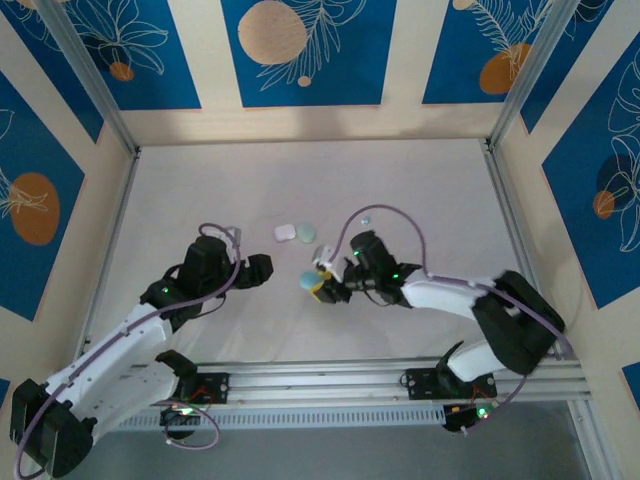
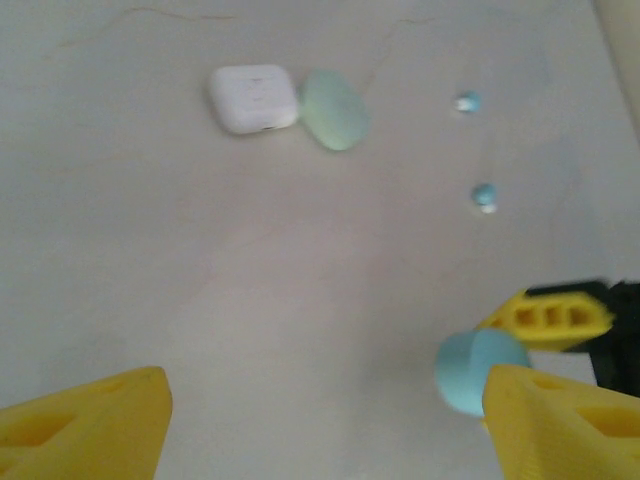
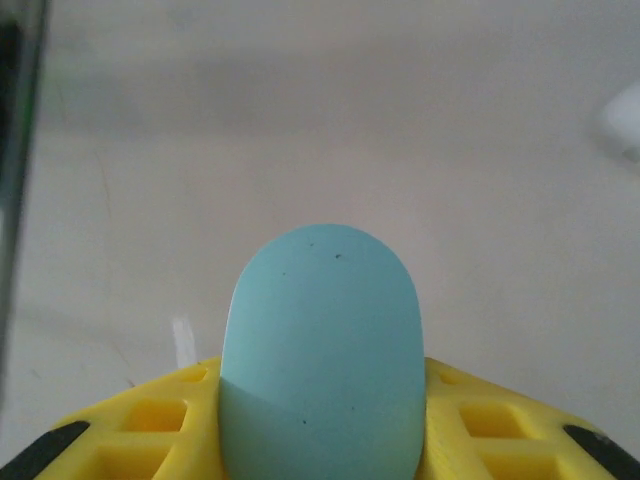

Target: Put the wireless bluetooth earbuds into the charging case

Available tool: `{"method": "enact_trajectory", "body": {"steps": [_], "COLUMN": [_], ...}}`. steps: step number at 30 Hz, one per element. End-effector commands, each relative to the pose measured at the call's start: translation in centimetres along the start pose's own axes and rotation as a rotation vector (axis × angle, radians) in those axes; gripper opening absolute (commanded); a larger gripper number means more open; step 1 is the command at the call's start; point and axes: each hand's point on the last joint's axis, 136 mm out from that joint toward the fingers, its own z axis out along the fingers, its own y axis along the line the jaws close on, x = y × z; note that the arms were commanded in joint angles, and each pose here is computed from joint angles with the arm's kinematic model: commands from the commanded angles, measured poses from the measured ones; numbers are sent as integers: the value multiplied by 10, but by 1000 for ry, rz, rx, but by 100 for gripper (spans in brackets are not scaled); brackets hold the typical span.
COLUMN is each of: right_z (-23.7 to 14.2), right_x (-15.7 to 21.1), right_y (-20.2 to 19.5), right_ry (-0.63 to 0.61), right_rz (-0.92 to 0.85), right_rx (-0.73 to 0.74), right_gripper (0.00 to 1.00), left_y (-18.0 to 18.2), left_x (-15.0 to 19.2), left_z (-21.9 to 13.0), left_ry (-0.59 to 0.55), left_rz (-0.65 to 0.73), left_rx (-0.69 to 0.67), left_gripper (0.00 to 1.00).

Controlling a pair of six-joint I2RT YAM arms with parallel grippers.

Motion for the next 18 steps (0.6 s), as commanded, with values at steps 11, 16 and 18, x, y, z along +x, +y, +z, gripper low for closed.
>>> {"method": "enact_trajectory", "body": {"steps": [11,16,18], "right_z": [-88,-89,-89], "right_x": [-75,-77,-78], "right_y": [15,16,17], "right_ry": [-239,-249,-251], "right_rz": [-91,-100,-105], "right_rx": [122,153,159], "right_gripper": [29,29,29], "left_y": [-144,-163,-171], "left_x": [-40,-18,-11], "left_z": [-9,7,12], "left_ry": [102,191,219], "left_rz": [-54,-29,-21], "left_rx": [507,509,526], "left_gripper": [87,82,79]}}
